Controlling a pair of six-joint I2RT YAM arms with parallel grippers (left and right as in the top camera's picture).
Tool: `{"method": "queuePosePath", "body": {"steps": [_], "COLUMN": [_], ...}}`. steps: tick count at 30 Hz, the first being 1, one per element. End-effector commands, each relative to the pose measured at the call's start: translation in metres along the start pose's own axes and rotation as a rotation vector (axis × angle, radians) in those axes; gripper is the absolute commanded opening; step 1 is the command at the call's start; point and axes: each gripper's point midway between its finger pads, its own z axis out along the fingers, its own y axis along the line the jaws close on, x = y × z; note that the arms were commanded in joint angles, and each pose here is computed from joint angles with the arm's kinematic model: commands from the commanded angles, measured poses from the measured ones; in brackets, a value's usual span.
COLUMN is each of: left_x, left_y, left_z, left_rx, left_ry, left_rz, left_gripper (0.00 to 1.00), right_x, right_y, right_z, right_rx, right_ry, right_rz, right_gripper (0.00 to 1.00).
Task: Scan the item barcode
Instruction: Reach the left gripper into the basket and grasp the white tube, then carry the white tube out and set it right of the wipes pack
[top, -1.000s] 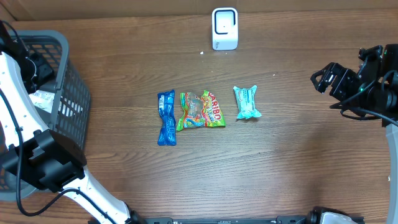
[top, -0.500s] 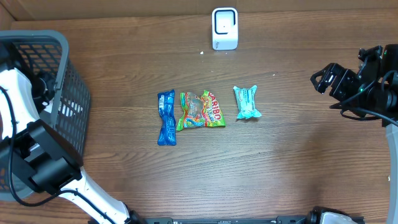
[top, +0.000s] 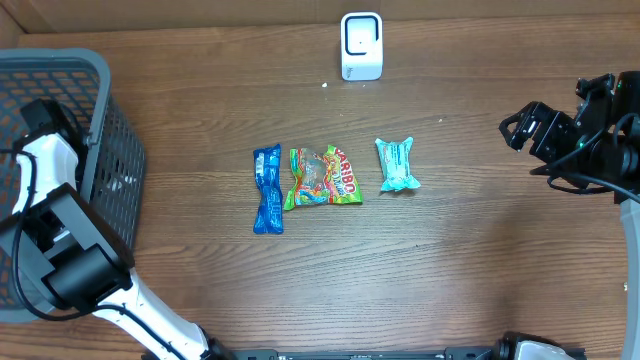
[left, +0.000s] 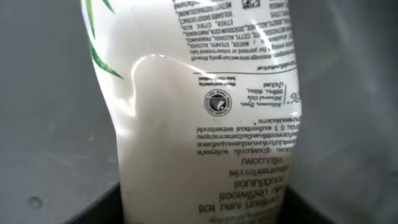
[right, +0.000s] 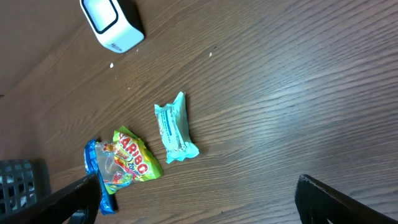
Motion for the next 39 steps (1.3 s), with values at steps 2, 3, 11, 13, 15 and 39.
{"method": "queuePosePath", "body": {"steps": [2, 3, 11, 13, 15, 39], "left_x": [0.005, 0.004, -0.017, -0.027, -0.038, 0.115], "left_y": [0.005, 0.005, -0.002, -0.005, -0.007, -0.141], "left_z": [0.0, -0.002, -0.05, -0.075, -0.105, -0.434], "left_rx": [-0.019, -0.02, -0.013, -0.003, 0.009, 0.732], "left_ry": [0.006, 0.009, 0.008, -0.005, -0.037, -0.405], "left_rz": [-0.007, -0.006, 0.059, 0.079, 0.092, 0.806], "left_gripper": [0.04, 0.04, 0.04, 0.04, 0.04, 0.04], "right_x": [0.0, 0.0, 0.0, 0.0, 0.0, 0.0], "right_y": [0.002, 0.002, 0.002, 0.002, 0.002, 0.002], "right_z": [0.0, 0.0, 0.0, 0.0, 0.0, 0.0], "right_rx": [-0.005, -0.005, -0.006, -0.006, -0.006, -0.005], "right_ry": [-0.002, -0.002, -0.002, -0.002, -0.002, -0.001], "right_rz": [-0.009, -0.009, -0.009, -0.009, -0.009, -0.009], "right_gripper": [1.0, 1.0, 1.0, 1.0, 1.0, 1.0]}}
